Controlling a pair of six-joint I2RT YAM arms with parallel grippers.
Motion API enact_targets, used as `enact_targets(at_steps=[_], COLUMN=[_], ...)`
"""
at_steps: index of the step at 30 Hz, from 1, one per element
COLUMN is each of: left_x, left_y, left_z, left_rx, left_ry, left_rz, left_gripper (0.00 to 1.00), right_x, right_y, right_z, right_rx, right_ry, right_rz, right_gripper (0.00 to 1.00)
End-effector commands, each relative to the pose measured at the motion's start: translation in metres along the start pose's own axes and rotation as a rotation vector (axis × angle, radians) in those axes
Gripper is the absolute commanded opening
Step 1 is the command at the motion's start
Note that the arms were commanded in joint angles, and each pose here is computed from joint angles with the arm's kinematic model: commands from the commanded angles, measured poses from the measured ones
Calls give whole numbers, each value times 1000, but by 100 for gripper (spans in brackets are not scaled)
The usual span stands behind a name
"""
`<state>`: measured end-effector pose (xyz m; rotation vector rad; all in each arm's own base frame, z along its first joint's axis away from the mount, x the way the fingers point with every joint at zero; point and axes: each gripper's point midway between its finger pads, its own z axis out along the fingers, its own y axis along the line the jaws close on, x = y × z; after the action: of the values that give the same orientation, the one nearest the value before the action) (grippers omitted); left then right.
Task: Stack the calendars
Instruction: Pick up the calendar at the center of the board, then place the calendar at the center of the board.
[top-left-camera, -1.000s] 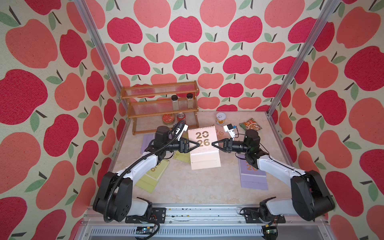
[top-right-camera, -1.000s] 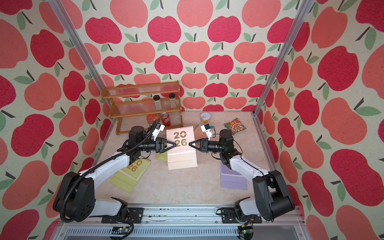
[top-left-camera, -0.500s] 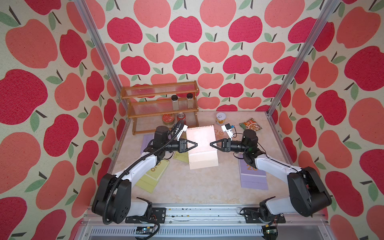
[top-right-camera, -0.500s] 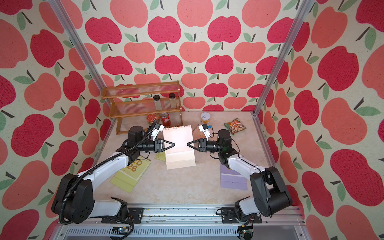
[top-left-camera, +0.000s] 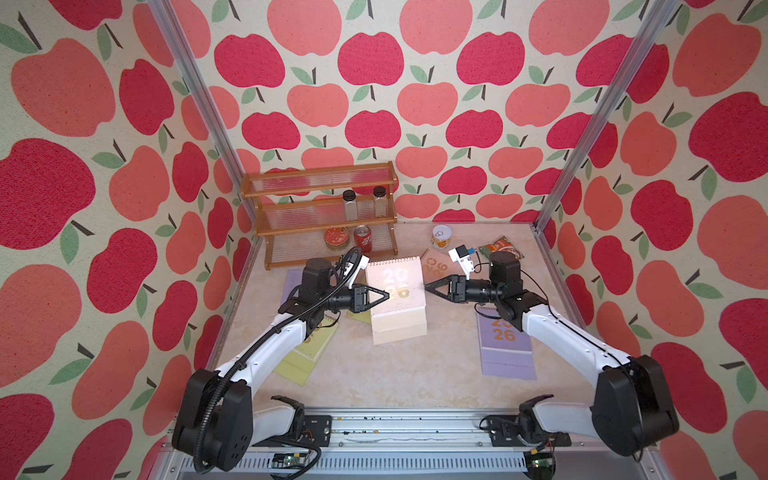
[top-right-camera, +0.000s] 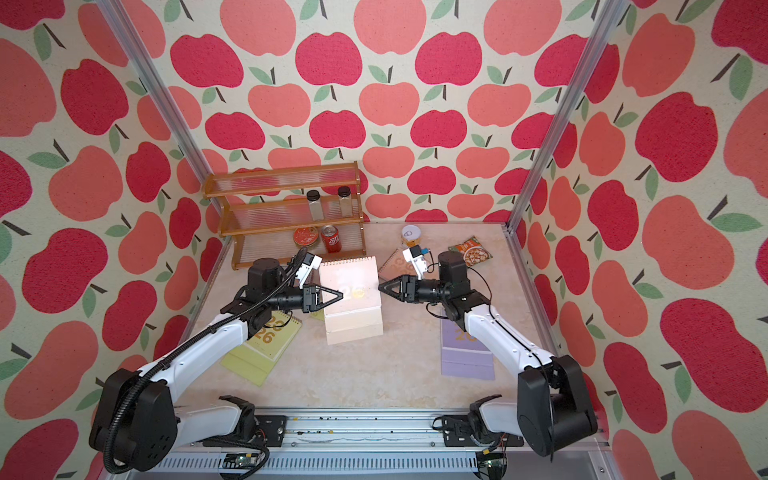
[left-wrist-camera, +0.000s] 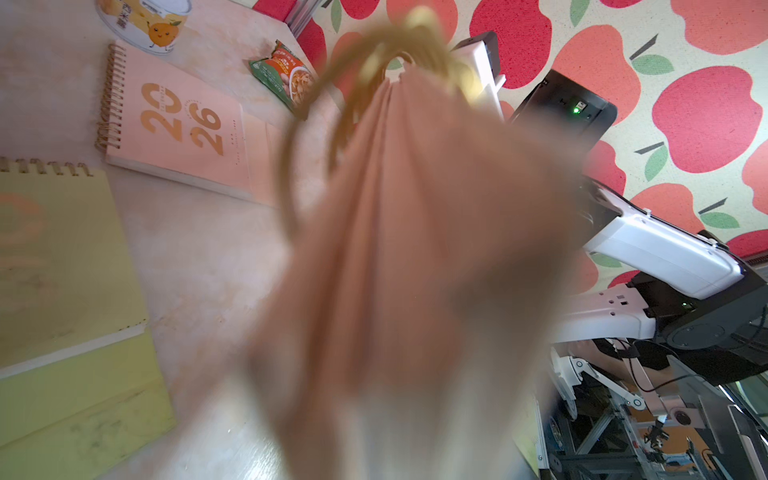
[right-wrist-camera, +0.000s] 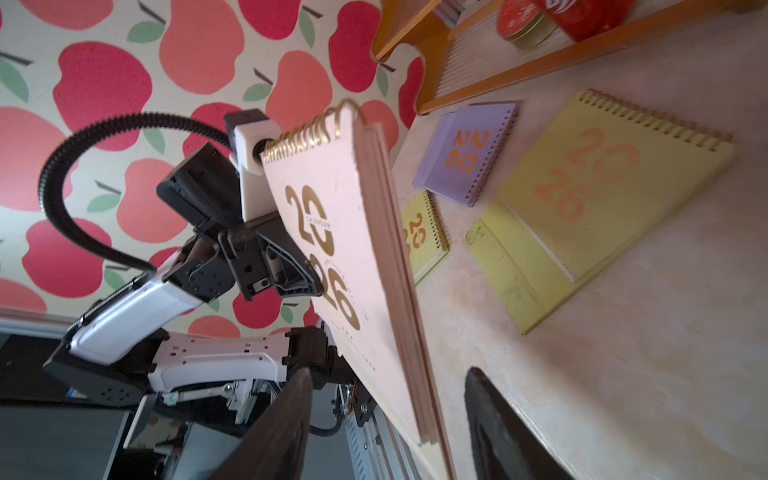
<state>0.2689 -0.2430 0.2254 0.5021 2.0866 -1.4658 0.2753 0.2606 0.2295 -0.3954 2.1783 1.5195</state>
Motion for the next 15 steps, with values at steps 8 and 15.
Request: enact_targets(at_steps=[8,15], left_x=[30,56], left_y=[22,40], left_z=[47,87], left_rx=[-64,-127], left_ry=[122,257], left_rz=[-150,-272], left_gripper=[0,0], right_x=[6,7], right_y=[-61,-96], right_z=[-39,-59], right_rx=[420,555], right_ry=[-15,-43], right_rz=[-6,49], right_gripper=[99,99])
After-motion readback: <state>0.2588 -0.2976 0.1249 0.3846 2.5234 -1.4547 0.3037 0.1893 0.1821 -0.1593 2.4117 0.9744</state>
